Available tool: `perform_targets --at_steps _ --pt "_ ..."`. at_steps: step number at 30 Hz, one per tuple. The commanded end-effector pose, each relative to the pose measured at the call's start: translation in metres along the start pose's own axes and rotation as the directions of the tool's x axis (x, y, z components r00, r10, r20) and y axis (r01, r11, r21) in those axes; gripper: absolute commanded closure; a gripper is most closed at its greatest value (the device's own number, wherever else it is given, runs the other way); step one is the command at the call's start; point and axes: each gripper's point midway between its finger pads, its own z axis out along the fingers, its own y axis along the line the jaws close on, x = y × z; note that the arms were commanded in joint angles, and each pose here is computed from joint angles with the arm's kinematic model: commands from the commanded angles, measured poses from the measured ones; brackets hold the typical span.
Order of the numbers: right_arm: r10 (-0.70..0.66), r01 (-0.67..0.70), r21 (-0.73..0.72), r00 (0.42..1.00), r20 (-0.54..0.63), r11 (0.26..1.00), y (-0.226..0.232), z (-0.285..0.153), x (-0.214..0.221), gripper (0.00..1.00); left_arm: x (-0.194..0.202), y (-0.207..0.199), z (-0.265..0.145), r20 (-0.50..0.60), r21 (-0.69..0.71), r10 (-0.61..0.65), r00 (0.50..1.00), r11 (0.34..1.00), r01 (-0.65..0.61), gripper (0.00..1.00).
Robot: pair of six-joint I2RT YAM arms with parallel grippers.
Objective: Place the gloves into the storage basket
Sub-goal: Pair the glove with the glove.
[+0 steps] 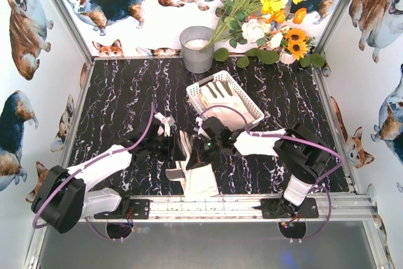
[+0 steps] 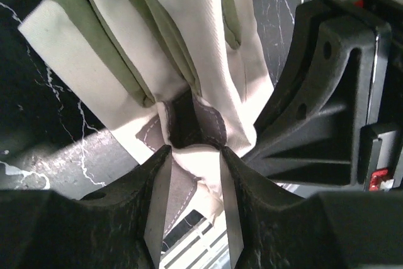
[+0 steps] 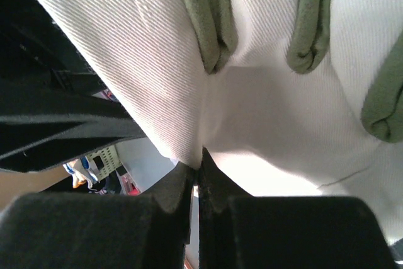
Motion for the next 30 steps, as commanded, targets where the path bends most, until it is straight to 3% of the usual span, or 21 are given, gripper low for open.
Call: perform_targets --at_steps 1,5,8,11,20,24,30 --pt "-0.047 0.050 -0.054 0.997 0.054 0.997 0.019 -0.007 -0.010 1.00 -0.029 -0.014 -0.001 0.071 0.052 0.054 0.996 0.997 -0.058 0.69" --pt "-0.049 0.052 -0.056 0.997 0.055 0.997 0.019 -0.007 -0.010 1.00 -0.031 -0.011 0.005 0.048 0.040 0.035 0.998 0.999 -0.037 0.73" --pt "-0.049 0.052 -0.056 0.997 0.056 0.997 0.019 -0.007 -0.010 1.00 -0.026 0.013 0.008 -0.001 -0.104 -0.022 1.000 0.994 0.022 0.81" --pt "-0.049 0.052 -0.054 0.997 0.057 0.997 0.019 -0.008 -0.010 1.00 -0.020 0.024 0.006 -0.060 -0.188 -0.050 0.997 0.981 0.038 0.82" --pt "-0.045 0.049 -0.058 0.997 0.055 0.997 0.017 -0.005 -0.010 1.00 0.009 0.007 0.002 -0.233 -0.139 -0.017 0.972 0.990 -0.016 0.68" --pt "-0.046 0.049 -0.060 0.998 0.054 0.997 0.018 -0.005 -0.010 1.00 -0.006 0.003 0.006 -0.201 -0.152 0.015 0.980 0.987 -0.047 0.67" --pt "-0.052 0.056 -0.049 0.996 0.067 0.997 0.018 -0.008 -0.011 1.00 0.007 0.013 0.002 -0.269 -0.233 0.012 0.963 0.969 -0.077 0.67"
